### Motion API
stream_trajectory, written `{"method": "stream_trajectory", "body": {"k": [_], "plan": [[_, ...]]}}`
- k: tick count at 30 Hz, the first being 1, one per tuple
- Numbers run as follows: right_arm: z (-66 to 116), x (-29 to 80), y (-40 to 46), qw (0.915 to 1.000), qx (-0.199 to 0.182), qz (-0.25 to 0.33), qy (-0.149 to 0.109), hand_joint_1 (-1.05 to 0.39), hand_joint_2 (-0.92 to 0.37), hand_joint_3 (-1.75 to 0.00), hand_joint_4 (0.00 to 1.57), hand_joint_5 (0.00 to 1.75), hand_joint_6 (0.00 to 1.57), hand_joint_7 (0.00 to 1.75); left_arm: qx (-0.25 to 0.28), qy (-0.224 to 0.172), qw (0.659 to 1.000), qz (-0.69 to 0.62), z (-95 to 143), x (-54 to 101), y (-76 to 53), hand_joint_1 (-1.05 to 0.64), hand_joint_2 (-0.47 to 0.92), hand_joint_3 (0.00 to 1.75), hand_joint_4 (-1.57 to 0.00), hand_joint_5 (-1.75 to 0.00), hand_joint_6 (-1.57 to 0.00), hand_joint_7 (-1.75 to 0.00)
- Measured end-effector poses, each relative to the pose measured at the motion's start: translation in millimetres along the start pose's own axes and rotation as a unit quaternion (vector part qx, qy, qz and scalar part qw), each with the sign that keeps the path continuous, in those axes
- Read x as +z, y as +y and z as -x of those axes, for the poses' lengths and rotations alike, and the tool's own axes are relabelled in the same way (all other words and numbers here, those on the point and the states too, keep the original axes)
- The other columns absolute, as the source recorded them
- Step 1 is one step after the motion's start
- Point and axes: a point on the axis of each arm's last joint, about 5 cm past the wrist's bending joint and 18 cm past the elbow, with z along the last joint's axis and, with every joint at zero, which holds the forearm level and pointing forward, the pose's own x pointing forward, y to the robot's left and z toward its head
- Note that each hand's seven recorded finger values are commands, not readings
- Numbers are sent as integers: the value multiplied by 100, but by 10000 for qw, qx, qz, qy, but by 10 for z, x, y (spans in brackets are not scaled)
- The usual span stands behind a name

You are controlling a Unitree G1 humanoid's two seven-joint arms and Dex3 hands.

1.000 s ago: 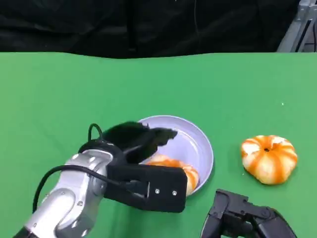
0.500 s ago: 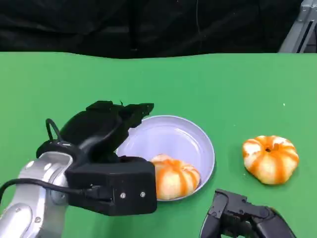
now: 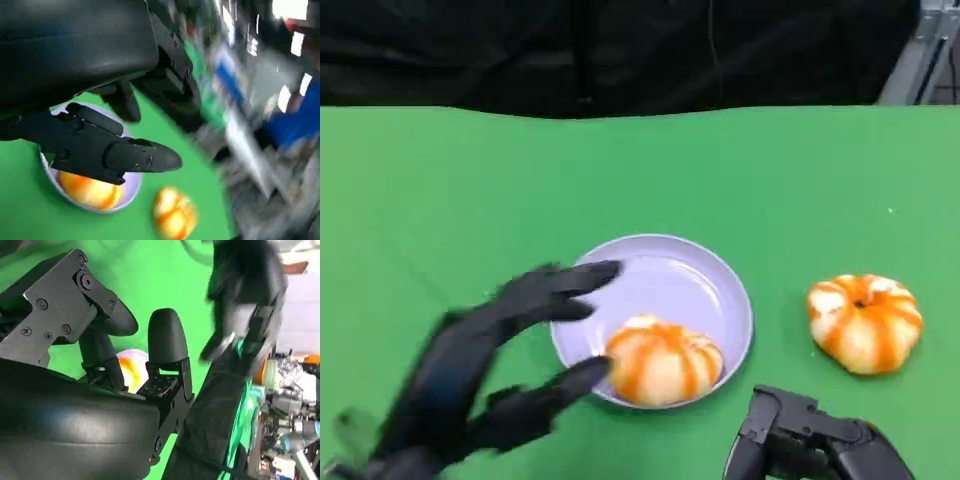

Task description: Grasp the bread from the table and place it into the plate.

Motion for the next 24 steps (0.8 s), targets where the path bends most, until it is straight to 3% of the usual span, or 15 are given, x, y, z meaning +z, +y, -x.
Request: {"method": "stream_trajectory", "body": {"k": [6,7,8,9,11,13,24], "plan": [[15,-6,3,10000,-10,-11,38,-9,-32,-135,72,166,71,146,81,-170,9997,169,36,10,6,-22,91,28,-63,-110,-73,-63],[14,-6,3,10000,-8,-10,38,-8,-32,-135,72,166,71,145,92,-208,9996,176,43,13,6,-7,66,88,-77,-144,-78,-114],[12,-6,-1,10000,3,-12,32,-7,-32,-135,72,166,71,145,166,-231,9994,211,95,7,1,-2,52,118,-81,-158,-78,-135],[10,-7,-9,10000,7,-22,28,-7,-32,-135,72,166,71,145,365,-266,9985,296,189,1,-7,0,44,133,-83,-165,-78,-146],[11,-16,-27,10000,-6,-45,46,-7,-33,-134,72,166,71,145,648,-53,9970,425,387,-45,-33,2,38,147,-85,-171,-78,-155],[2,-16,-40,10000,-7,-56,27,-7,-33,-134,72,166,71,146,748,229,9959,454,496,-97,-40,3,36,150,-85,-172,-78,-157],[16,-29,-136,9999,-20,-111,10,-4,-33,-134,70,166,70,146,923,422,9908,900,534,-188,-99,-6,38,139,-89,-172,-79,-160]]}}
